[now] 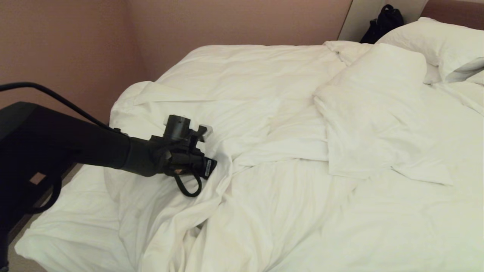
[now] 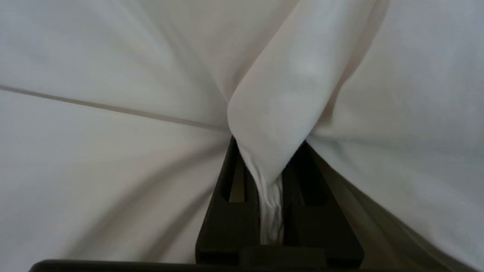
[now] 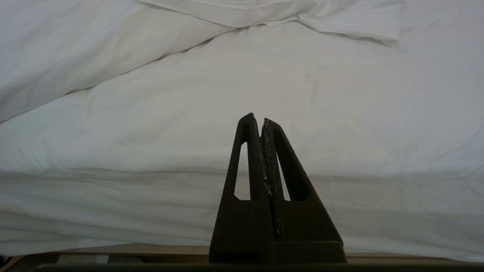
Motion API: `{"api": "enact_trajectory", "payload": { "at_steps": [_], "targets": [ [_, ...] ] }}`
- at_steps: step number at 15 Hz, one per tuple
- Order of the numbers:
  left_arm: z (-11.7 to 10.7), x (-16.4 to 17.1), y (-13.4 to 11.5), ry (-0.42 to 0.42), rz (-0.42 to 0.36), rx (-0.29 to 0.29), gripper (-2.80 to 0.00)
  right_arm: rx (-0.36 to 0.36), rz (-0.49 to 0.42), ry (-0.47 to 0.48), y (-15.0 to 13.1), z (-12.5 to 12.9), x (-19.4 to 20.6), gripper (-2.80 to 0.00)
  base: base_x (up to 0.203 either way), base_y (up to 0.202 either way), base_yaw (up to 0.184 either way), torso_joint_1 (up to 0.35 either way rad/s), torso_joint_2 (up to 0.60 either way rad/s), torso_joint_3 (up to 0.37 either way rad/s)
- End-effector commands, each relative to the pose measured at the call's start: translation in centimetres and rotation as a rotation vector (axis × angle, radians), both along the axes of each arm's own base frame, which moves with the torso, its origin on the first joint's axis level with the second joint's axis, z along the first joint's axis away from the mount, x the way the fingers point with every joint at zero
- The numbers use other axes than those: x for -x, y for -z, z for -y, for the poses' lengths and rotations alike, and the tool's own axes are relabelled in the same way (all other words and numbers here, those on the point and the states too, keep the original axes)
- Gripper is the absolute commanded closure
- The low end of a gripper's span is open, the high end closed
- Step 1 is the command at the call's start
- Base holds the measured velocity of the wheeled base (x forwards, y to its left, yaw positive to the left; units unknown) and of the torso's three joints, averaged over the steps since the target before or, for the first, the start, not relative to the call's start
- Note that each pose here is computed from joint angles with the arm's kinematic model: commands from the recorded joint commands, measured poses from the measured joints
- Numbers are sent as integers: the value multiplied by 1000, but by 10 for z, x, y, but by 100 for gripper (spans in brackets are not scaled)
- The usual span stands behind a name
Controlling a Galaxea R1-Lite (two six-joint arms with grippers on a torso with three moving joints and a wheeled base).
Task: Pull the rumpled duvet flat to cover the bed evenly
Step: Flatten the corners of the folded blanket
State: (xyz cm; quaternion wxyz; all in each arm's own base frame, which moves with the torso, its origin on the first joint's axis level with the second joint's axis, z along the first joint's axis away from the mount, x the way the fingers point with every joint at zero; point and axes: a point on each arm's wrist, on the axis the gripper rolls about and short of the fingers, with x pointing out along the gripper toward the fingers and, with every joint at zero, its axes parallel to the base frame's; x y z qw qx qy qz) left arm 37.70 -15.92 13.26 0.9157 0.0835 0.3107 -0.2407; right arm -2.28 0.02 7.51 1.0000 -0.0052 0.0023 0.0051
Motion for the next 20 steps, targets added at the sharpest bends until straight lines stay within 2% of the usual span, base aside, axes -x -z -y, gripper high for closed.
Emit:
{"api": "enact_trajectory", "payload": {
  "at_steps": [1, 2, 6, 9, 10, 12, 16, 20],
  "targets": [
    [-2, 4, -11, -2, 26, 11, 0, 0, 0, -1, 0, 0, 0, 0, 0, 0, 0, 0, 0, 0],
    [-8, 9, -18, -12, 23, 11, 0, 0, 0, -1, 0, 0, 0, 0, 0, 0, 0, 0, 0, 0],
    [-51, 61, -92, -96, 127, 54, 0, 0, 0, -1, 0, 0, 0, 0, 0, 0, 0, 0, 0, 0],
    [-79, 105, -127, -192, 146, 41, 0, 0, 0, -1, 0, 0, 0, 0, 0, 0, 0, 0, 0, 0],
    [-87, 122, -134, -218, 132, 43, 0, 0, 0, -1, 0, 0, 0, 0, 0, 0, 0, 0, 0, 0],
    [-96, 141, -131, -291, 60, 47, 0, 0, 0, -1, 0, 0, 0, 0, 0, 0, 0, 0, 0, 0],
    [-99, 151, -98, -329, -31, 17, 0, 0, 0, -1, 0, 0, 0, 0, 0, 0, 0, 0, 0, 0],
    [-102, 161, -87, -338, -11, 28, 0, 0, 0, -1, 0, 0, 0, 0, 0, 0, 0, 0, 0, 0]
  ]
}}
